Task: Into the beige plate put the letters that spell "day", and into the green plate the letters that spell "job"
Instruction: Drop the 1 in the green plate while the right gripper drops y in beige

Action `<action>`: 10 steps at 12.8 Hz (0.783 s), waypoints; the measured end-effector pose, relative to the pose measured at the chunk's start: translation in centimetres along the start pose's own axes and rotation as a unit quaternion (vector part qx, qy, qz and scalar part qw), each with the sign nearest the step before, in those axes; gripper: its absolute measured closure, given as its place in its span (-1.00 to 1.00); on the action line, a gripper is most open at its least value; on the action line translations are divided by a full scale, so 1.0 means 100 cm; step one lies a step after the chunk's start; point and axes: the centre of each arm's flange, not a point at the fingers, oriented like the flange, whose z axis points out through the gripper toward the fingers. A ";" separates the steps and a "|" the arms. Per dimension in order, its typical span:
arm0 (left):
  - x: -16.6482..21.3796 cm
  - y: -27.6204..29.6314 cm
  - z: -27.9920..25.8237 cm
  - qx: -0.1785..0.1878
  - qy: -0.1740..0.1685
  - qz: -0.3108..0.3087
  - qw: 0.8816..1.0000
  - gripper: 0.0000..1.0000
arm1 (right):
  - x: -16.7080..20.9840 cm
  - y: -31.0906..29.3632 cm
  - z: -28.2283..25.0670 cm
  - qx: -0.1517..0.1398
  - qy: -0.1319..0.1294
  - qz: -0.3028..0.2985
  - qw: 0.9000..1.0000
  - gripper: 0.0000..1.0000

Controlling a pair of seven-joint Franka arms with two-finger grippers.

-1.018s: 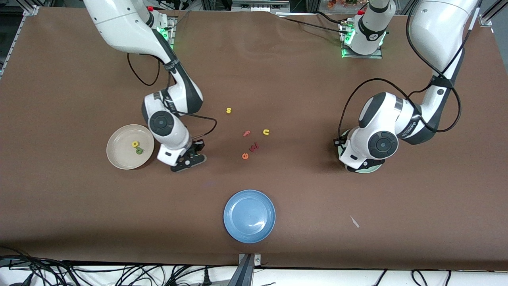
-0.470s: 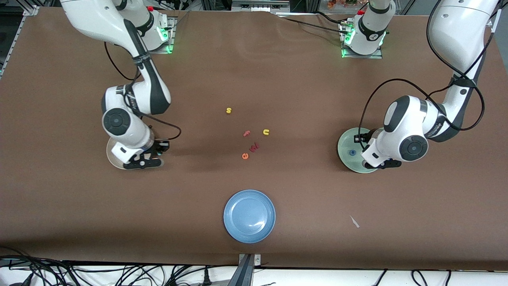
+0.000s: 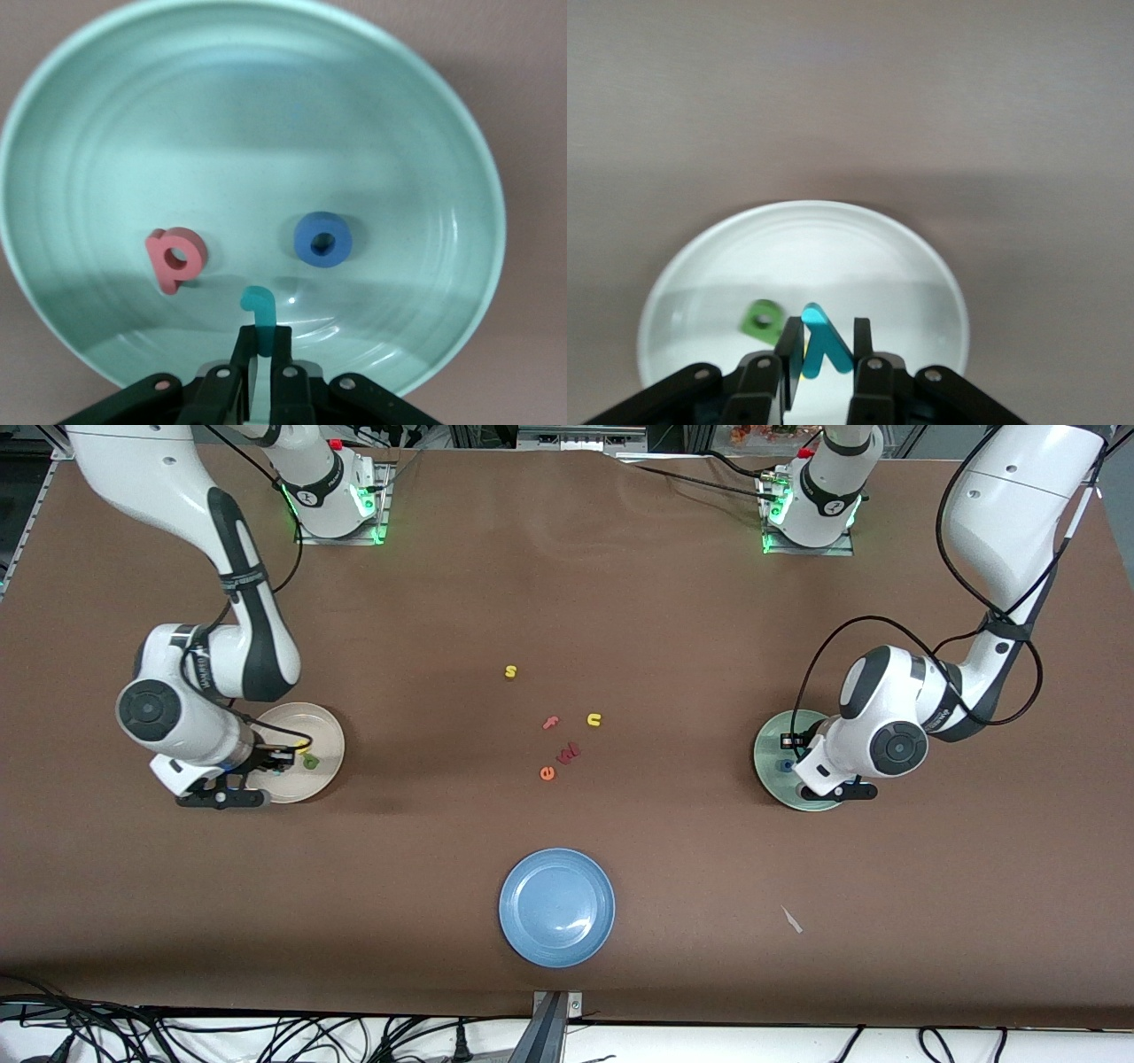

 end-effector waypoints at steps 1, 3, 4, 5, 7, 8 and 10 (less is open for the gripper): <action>-0.001 0.000 0.003 0.000 -0.002 0.001 1.000 0.86 | 0.000 0.006 0.001 0.001 -0.002 -0.001 1.000 0.22; -0.003 0.000 0.006 0.000 -0.004 0.001 1.000 0.52 | 0.000 -0.007 -0.003 0.017 -0.013 0.004 1.000 -0.22; -0.003 0.000 0.006 0.000 -0.004 0.001 1.000 0.30 | 0.002 -0.015 -0.009 0.029 -0.023 0.010 0.999 -0.40; -0.003 0.000 0.005 0.000 -0.003 0.001 1.000 0.07 | 0.003 -0.020 -0.017 0.038 -0.034 0.014 0.999 -0.62; -0.002 0.001 -0.008 0.000 0.009 0.002 1.000 -0.35 | 0.006 -0.024 -0.031 0.046 -0.052 0.018 0.997 -1.00; -0.004 0.002 -0.022 0.001 0.020 0.003 1.000 -0.57 | 0.006 -0.024 -0.036 0.048 -0.058 0.018 0.997 -1.00; -0.012 0.007 -0.062 0.009 0.039 0.006 0.999 -0.98 | 0.003 -0.024 -0.040 0.051 -0.073 0.018 0.996 -1.00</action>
